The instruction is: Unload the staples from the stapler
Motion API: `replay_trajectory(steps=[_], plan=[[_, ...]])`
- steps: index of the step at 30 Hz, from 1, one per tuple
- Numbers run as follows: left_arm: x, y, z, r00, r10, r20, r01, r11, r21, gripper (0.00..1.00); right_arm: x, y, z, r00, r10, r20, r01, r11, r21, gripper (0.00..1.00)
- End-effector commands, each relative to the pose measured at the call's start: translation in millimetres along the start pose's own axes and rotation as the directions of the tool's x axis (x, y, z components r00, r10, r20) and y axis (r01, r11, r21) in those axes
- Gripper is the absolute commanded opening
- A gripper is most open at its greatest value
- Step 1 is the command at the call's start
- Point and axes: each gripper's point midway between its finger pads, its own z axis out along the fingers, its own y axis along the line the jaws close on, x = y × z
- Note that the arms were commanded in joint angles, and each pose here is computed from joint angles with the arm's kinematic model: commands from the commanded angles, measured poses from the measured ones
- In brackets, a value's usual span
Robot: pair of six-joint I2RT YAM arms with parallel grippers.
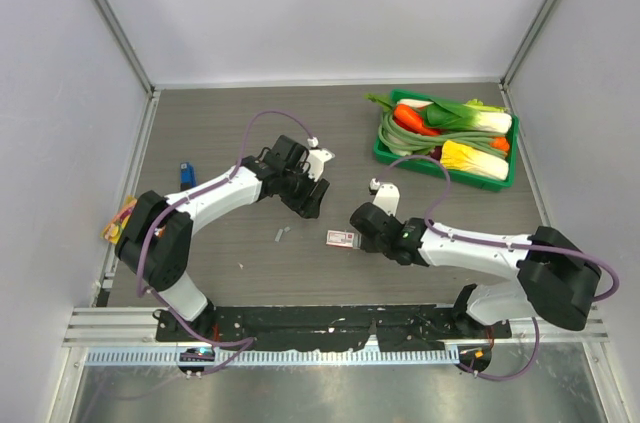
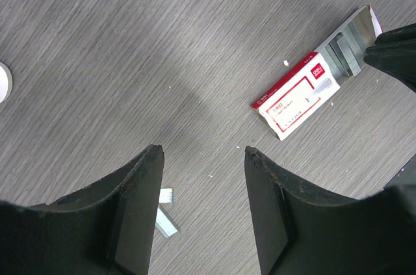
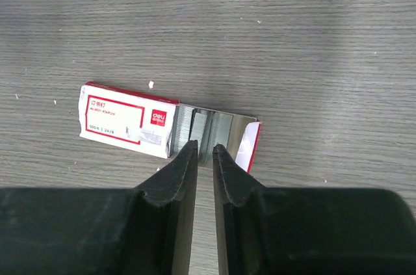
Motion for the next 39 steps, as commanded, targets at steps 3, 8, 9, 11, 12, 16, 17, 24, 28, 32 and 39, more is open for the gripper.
replay_trajectory(steps=[3, 8, 9, 11, 12, 16, 17, 24, 28, 32, 39], plan=[[-9.8, -0.3, -7.2, 0.999, 0.031, 0.034, -0.031, 1.0, -0.001, 0.57, -6.9, 9.1, 3.6, 0.999, 0.031, 0.014, -0.031, 0.999, -0.031, 0.2], [-10.0, 0.6, -7.9, 0.999, 0.032, 0.034, -0.032, 0.999, -0.007, 0.57, -5.9, 11.9, 7.5, 1.0, 0.022, 0.002, -0.022, 0.999, -0.034, 0.17], [-10.3, 0.5, -8.4, 0.999, 0.034, 0.035, -0.034, 0.999, -0.007, 0.56, -4.3, 11.5, 9.1, 1.0, 0.018, -0.004, -0.018, 0.999, -0.029, 0.17], [-10.3, 1.1, -8.4, 0.999, 0.036, 0.035, -0.035, 0.999, -0.01, 0.57, -3.6, 12.0, 10.4, 1.0, 0.013, -0.01, -0.013, 1.0, -0.028, 0.16], [-10.3, 1.1, -8.4, 0.999, 0.036, 0.035, -0.035, 0.999, -0.01, 0.57, -2.7, 12.3, 11.0, 1.0, 0.011, -0.014, -0.012, 1.0, -0.027, 0.16], [-10.2, 1.0, -8.7, 0.999, 0.034, 0.033, -0.033, 0.999, -0.01, 0.57, -4.2, 13.3, 12.0, 1.0, 0.011, -0.012, -0.011, 0.999, -0.03, 0.15], [-10.2, 1.3, -8.7, 0.999, 0.035, 0.033, -0.035, 0.999, -0.012, 0.56, -4.4, 13.6, 12.1, 1.0, 0.011, -0.011, -0.012, 0.999, -0.031, 0.15], [-9.5, 1.6, -8.5, 0.999, 0.035, 0.032, -0.034, 0.999, -0.013, 0.57, -3.6, 15.8, 12.7, 1.0, 0.006, -0.014, -0.006, 0.999, -0.04, 0.14], [-9.2, 2.0, -8.1, 0.999, 0.034, 0.03, -0.034, 0.999, -0.015, 0.57, -4.5, 17.8, 13.1, 1.0, 0.005, -0.013, -0.005, 0.999, -0.045, 0.11], [-9.5, 2.1, -7.9, 0.999, 0.036, 0.03, -0.035, 0.999, -0.015, 0.57, -4.1, 18.6, 13.8, 1.0, 0.001, -0.015, -0.002, 0.999, -0.047, 0.09], [-8.2, 2.3, -6.3, 0.999, 0.034, 0.026, -0.034, 0.999, -0.013, 0.56, -3.6, 19.6, 14.3, 1.0, -0.001, -0.018, 0.0, 0.999, -0.052, 0.08]])
